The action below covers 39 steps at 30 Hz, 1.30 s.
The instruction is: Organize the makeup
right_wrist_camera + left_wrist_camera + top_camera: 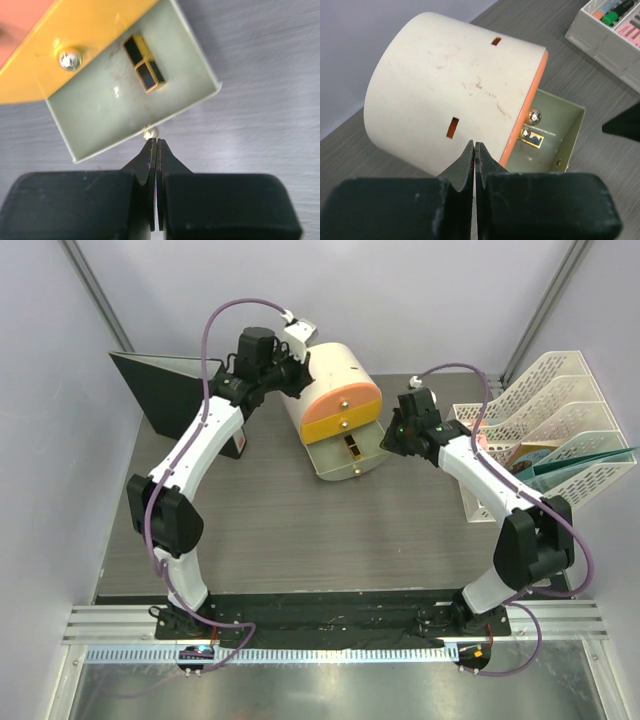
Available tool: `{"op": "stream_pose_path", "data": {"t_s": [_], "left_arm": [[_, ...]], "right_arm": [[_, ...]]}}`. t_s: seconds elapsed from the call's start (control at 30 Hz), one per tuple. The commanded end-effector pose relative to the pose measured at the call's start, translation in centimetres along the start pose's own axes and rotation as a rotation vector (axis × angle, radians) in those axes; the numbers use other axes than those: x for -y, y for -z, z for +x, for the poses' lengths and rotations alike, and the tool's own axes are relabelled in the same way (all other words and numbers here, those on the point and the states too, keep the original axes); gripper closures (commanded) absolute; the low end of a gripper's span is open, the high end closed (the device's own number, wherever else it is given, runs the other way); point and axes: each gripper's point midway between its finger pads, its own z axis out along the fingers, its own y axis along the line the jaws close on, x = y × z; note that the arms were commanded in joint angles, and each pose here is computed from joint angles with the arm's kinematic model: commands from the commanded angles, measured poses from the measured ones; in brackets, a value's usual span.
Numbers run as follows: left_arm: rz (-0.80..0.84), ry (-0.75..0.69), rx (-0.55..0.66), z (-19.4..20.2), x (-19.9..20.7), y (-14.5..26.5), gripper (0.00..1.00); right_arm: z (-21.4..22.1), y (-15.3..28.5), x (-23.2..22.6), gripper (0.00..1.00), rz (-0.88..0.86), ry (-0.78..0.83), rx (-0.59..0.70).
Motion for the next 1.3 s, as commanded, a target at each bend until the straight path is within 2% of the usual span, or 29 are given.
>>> {"op": "stream_pose_path", "data": {"t_s": [0.0, 0.17, 0.27, 0.47, 0.8, 1.1, 1.27], "left_arm": [[0.023, 0.13, 0.188, -4.4, -1.0, -1.4, 1.0], [0.021, 0.253, 0.227, -4.2, -2.4, -3.3, 1.0], [0.013, 0.271, 0.252, -4.6, -2.9, -3.8, 1.0], [0.063, 0.3, 0.223, -3.3, -2.1, -4.9, 1.0], [0.08, 0.298, 0.18, -1.5, -1.3, -4.5, 1.0], [0.126, 0.309, 0.152, -0.5, 0.1, -4.6, 1.0], [0.14, 0.309, 0.14, 0.0, 0.6, -4.9, 1.0]], "right_arm": [[2.1, 1.2, -2.6, 0.99, -0.194, -0.122, -0.066], [4.8, 1.0, -2.2, 0.99, -0.223, -0.189, -0.132], [6.0, 0.5, -2.1, 0.99, -0.235, -0.239, -0.174], [6.8, -1.2, -2.2, 0.99, -0.258, -0.309, -0.201], [5.4, -5.9, -2.9, 0.99, -0.222, -0.304, -0.19], [1.9, -7.1, -5.2, 0.99, -0.269, -0.297, -0.136], [2.2, -8.5, -4.9, 0.99, -0.249, -0.303, -0.15]]}}
